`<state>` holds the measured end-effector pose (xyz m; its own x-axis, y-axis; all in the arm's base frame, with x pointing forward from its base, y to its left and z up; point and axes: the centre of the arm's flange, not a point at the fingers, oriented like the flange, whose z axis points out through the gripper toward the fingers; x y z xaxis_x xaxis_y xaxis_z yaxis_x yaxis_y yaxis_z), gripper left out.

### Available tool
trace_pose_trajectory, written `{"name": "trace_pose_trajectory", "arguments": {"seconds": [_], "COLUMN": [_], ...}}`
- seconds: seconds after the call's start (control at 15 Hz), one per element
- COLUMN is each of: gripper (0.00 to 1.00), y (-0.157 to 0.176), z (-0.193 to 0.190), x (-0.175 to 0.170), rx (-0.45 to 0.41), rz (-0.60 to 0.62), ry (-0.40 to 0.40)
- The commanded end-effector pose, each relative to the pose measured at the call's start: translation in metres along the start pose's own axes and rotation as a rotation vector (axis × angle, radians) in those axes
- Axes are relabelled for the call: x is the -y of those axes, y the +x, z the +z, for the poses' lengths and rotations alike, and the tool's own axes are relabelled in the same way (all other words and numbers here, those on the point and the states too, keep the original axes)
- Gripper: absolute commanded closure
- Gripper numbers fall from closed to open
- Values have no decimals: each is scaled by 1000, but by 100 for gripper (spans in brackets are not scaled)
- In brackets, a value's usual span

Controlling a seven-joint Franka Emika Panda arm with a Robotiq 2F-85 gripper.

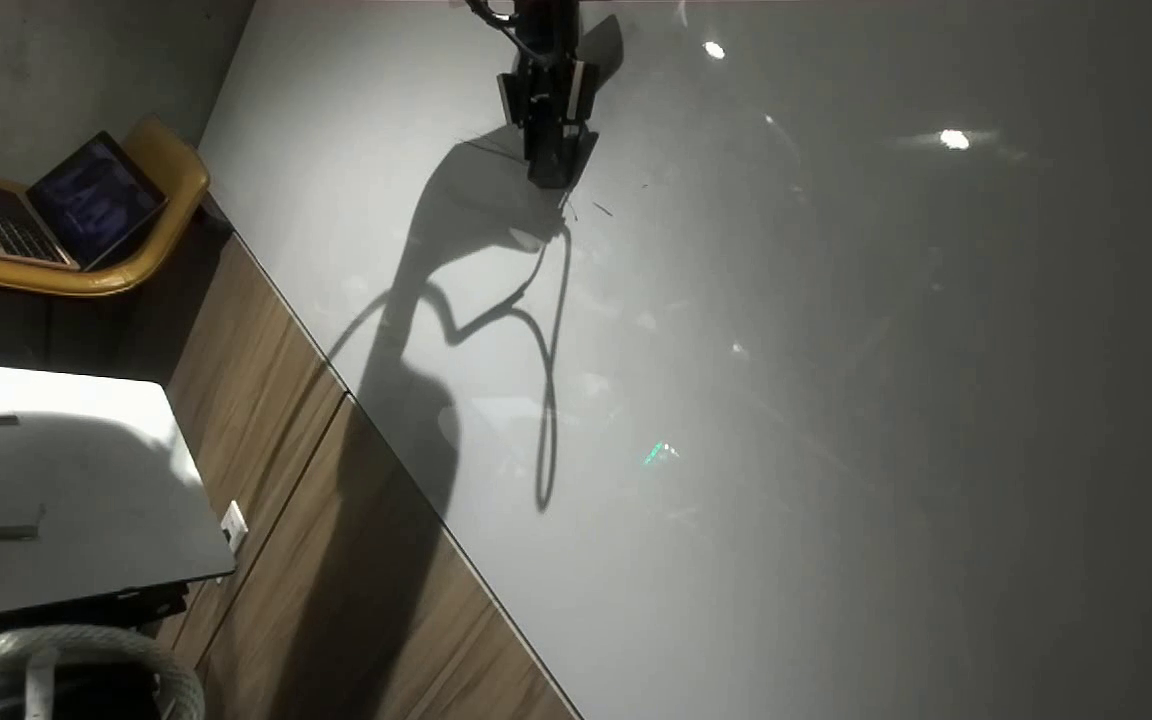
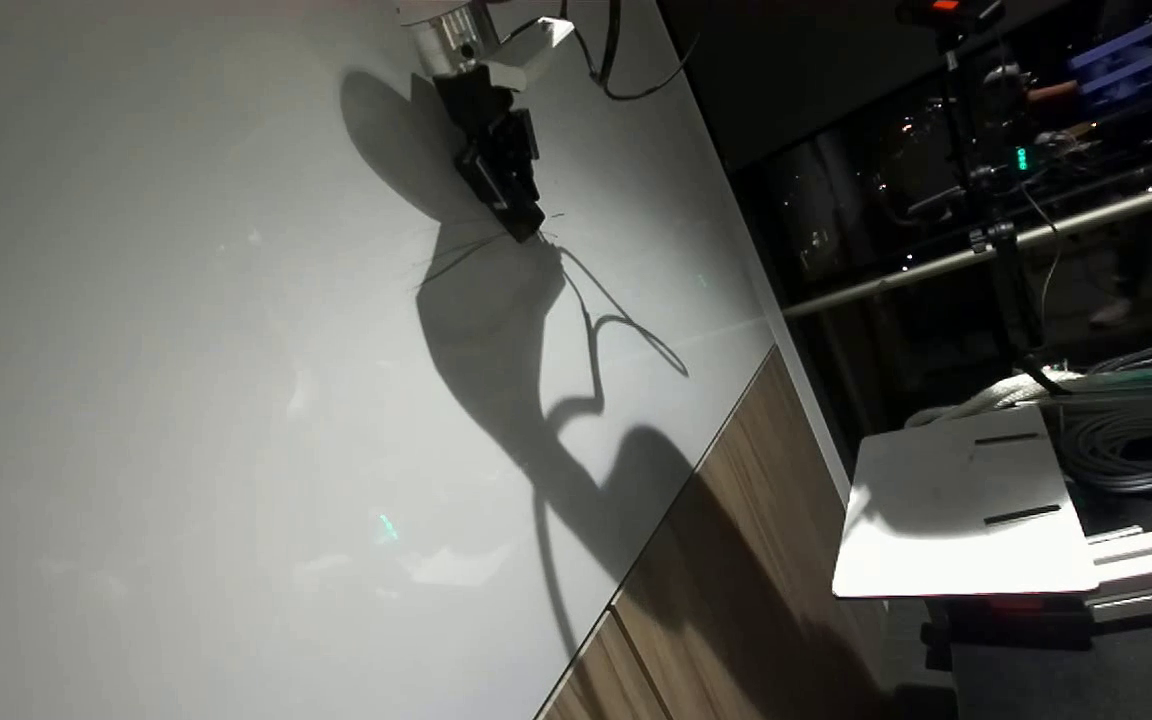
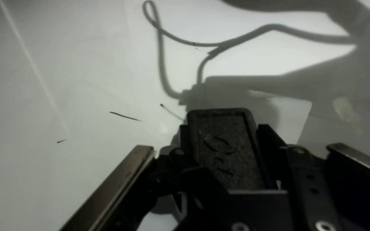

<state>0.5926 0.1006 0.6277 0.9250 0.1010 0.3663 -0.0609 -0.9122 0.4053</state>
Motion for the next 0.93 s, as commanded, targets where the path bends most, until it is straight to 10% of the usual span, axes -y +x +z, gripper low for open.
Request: {"name": "trace_pose_trajectory", "arguments": {"seconds": [0.0,0.87], "gripper": [66,61], "y": [46,69], "z": [-3,-49], "x": [48,218], "rx": [-39,-22], "rz": [-37,-204], "ry": [23,76]}}
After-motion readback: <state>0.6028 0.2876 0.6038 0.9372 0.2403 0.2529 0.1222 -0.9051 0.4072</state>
